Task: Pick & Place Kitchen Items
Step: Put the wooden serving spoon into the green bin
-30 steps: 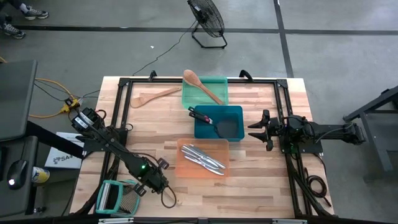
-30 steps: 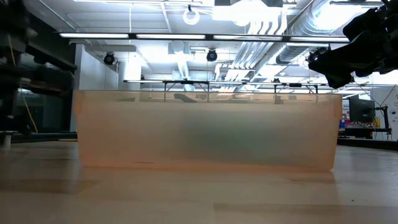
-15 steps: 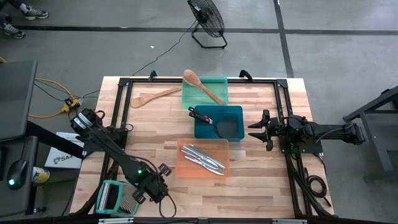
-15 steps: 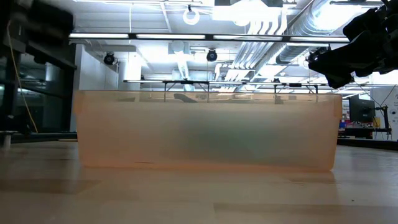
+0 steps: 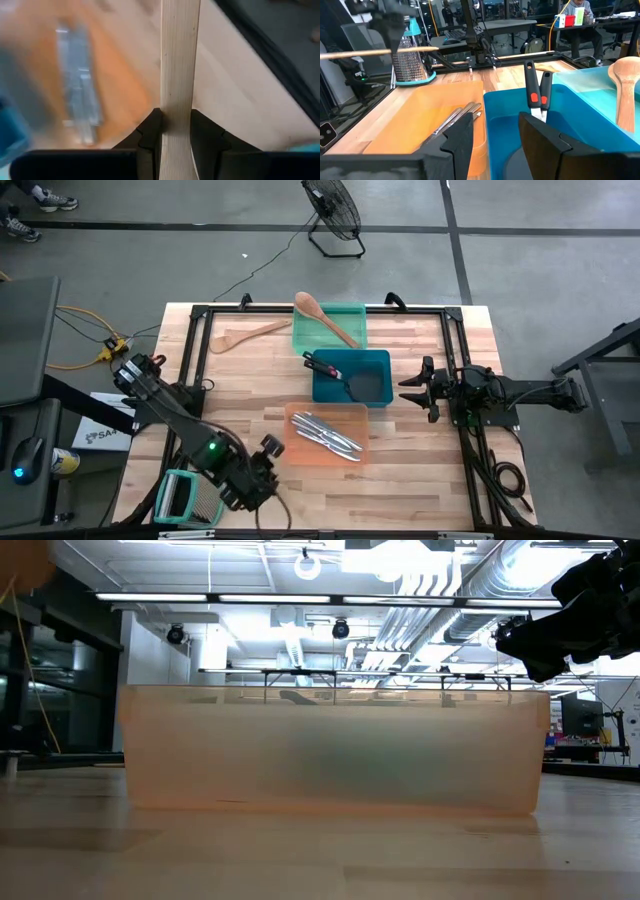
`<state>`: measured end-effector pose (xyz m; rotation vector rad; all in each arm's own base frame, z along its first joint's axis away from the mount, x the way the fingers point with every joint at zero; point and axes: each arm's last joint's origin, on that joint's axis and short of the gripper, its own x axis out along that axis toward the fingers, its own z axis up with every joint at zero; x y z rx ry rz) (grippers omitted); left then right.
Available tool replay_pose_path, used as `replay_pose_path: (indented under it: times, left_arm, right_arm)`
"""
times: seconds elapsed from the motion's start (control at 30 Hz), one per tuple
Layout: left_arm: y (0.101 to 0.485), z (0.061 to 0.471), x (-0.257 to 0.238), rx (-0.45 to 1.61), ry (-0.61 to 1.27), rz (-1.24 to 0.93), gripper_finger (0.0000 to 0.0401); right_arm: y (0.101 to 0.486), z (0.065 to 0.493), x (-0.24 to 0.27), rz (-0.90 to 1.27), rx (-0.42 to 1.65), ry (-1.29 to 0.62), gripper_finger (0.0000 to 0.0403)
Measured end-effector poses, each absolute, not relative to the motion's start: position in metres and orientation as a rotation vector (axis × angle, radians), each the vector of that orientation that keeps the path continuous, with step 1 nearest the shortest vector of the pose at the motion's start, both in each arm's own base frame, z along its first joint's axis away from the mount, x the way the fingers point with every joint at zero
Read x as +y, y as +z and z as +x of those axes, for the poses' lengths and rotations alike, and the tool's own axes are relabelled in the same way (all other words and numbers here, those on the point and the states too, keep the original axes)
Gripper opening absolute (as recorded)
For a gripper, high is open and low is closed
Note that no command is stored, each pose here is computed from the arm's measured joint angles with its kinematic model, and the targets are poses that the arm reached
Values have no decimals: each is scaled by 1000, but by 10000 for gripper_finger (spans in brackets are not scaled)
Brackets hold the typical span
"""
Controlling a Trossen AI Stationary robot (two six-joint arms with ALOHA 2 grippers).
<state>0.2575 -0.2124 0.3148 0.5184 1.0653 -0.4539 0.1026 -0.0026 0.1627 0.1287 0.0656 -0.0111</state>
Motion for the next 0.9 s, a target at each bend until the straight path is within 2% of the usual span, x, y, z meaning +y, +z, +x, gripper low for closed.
replay_pose_path:
  times: [0.23,0.5,0.9]
  left_arm:
    - [341,286,-175,977,-186,533,70]
    - [351,317,-112,964,51,572,70]
    - [360,348,-31,907,231,607,70]
  right_arm:
    - [163,103,-3,129,65,-11,149]
    - [163,103,-3,129,65,-11,149]
    - [163,103,-3,129,66,-11,149]
